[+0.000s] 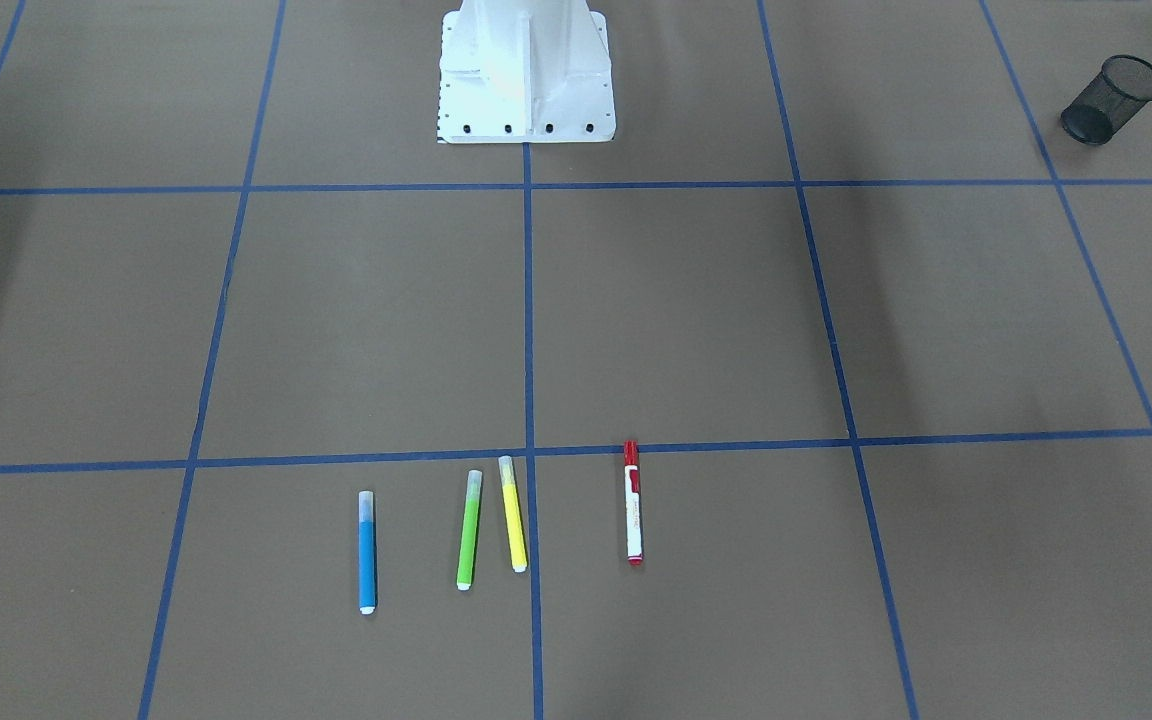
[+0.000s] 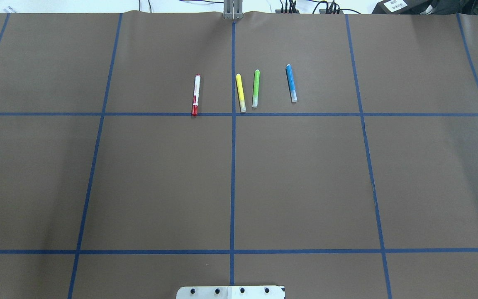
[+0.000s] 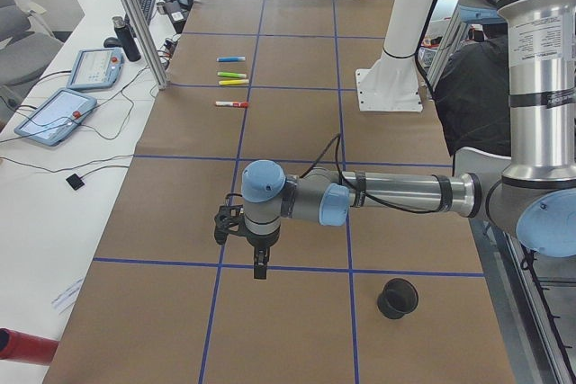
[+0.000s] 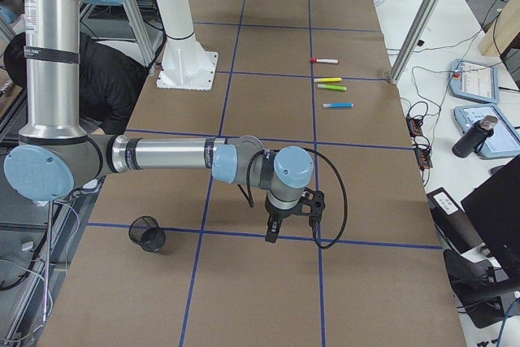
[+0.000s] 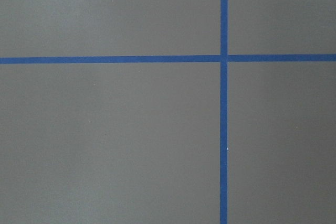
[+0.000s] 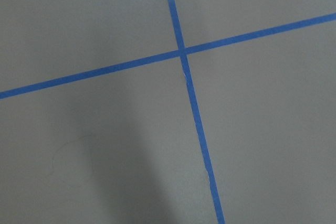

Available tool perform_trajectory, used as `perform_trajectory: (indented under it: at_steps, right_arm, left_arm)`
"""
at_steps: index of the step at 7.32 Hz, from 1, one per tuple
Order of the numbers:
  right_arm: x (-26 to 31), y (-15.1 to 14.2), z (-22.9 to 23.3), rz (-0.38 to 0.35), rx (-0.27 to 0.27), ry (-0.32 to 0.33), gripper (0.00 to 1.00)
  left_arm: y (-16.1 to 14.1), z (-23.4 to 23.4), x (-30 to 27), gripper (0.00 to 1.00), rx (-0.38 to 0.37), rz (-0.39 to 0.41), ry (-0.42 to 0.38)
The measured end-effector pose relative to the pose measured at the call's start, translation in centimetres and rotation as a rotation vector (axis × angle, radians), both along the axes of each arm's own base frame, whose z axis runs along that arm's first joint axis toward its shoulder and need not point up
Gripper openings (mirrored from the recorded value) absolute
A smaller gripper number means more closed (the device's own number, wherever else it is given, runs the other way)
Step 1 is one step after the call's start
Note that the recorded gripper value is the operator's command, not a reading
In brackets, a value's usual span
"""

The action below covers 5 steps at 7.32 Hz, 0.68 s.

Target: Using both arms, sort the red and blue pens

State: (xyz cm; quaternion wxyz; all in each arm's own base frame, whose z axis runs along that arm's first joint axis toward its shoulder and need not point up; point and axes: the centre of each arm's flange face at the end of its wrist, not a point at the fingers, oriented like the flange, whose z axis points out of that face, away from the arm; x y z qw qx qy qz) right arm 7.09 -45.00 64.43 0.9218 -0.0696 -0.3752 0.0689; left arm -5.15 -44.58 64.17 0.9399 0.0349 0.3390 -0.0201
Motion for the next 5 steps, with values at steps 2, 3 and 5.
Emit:
perform_trajectory:
  at_steps: [2, 3, 5]
  right_arm:
    - [0.04, -0.12, -0.82, -0.001, 0.019, 0.000, 1.00]
    - [0.06, 0.02, -0.89, -0.001, 0.021, 0.000, 1.00]
    - [0.06, 0.10, -1.14, 0.000, 0.026, -0.002, 1.00]
  left_arm:
    - [0.00, 0.04, 0.00, 1.00, 0.000, 0.000, 0.000]
    - [0.00, 0.09, 0.00, 1.00, 0.000, 0.000, 0.000]
    - [-0.02, 0.02, -0.04, 1.00, 0.004, 0.000, 0.000]
